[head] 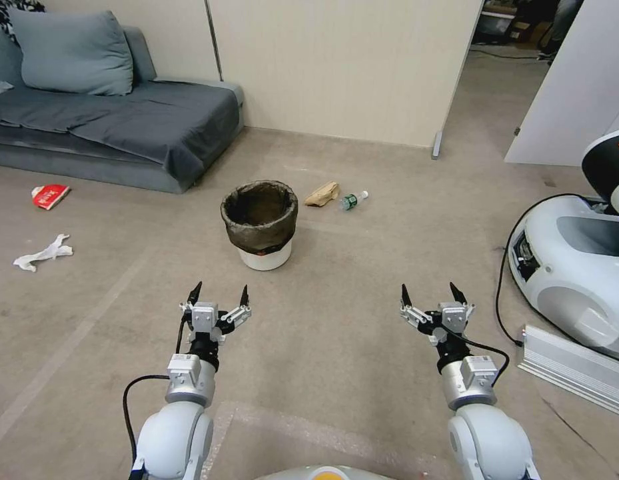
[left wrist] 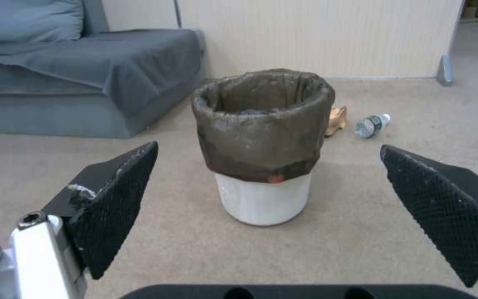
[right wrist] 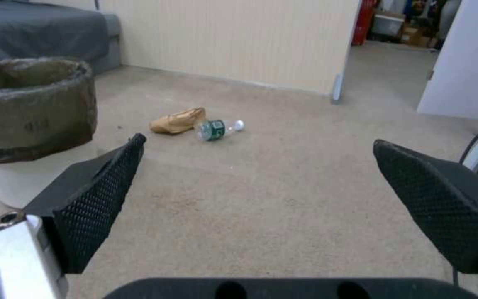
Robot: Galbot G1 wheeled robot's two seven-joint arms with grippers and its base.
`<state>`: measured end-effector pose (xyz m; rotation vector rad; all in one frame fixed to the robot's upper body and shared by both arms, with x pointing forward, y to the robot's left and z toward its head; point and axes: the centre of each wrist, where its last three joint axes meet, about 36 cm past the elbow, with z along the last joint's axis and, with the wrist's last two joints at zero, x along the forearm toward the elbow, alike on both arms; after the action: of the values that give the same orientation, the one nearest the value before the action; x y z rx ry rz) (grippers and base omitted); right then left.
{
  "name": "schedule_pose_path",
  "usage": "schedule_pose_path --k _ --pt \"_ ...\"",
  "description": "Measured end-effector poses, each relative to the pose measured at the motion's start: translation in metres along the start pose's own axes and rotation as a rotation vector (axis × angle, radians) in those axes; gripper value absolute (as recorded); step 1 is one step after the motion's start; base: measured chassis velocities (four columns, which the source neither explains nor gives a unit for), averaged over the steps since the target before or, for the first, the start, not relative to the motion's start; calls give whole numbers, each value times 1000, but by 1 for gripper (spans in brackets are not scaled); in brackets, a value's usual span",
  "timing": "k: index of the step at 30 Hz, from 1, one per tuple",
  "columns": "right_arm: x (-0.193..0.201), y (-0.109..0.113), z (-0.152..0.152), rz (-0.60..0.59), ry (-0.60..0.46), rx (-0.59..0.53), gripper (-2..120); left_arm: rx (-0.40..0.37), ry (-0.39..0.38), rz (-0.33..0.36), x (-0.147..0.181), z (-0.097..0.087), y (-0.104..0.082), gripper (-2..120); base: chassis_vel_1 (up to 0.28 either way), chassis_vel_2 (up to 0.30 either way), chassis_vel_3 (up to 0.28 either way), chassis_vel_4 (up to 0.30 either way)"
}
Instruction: Pick up the trash bin, then pick up the garbage from the floor and place it into the trash bin.
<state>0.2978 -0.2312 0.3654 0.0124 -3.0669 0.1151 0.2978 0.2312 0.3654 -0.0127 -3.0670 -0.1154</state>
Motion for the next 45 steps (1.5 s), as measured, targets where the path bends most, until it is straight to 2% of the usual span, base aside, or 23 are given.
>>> schedule_pose_path --k 25,29,31,32,35,36,38,39,41,45 --pt "2 0 0 2 3 0 100 -1 3 -2 1 0 1 100 0 0 0 0" --pt "24 -7 -10 32 3 -3 100 -13 17 -32 16 -14 11 100 0 0 0 0" --pt "53 -17 -26 71 3 0 100 -32 42 -75 37 -34 24 100 0 0 0 0" --pt "53 -17 -26 71 3 0 100 -32 42 -75 37 -34 24 100 0 0 0 0" --pt "95 -30 -55 126 4 23 100 -67 78 -128 66 -67 39 100 0 0 0 0" --pt "95 -30 -55 126 4 23 100 -67 78 -128 66 -67 39 100 0 0 0 0" --pt "108 -30 -68 135 9 9 100 -89 96 -152 81 -86 45 100 0 0 0 0" --pt "108 -30 -68 135 9 9 100 -89 96 -152 81 -86 45 100 0 0 0 0" --pt "111 -28 -71 134 22 -1 100 -114 110 -168 95 -106 50 100 0 0 0 0" --pt "112 -28 -72 138 38 6 100 -121 111 -151 98 -112 52 100 0 0 0 0"
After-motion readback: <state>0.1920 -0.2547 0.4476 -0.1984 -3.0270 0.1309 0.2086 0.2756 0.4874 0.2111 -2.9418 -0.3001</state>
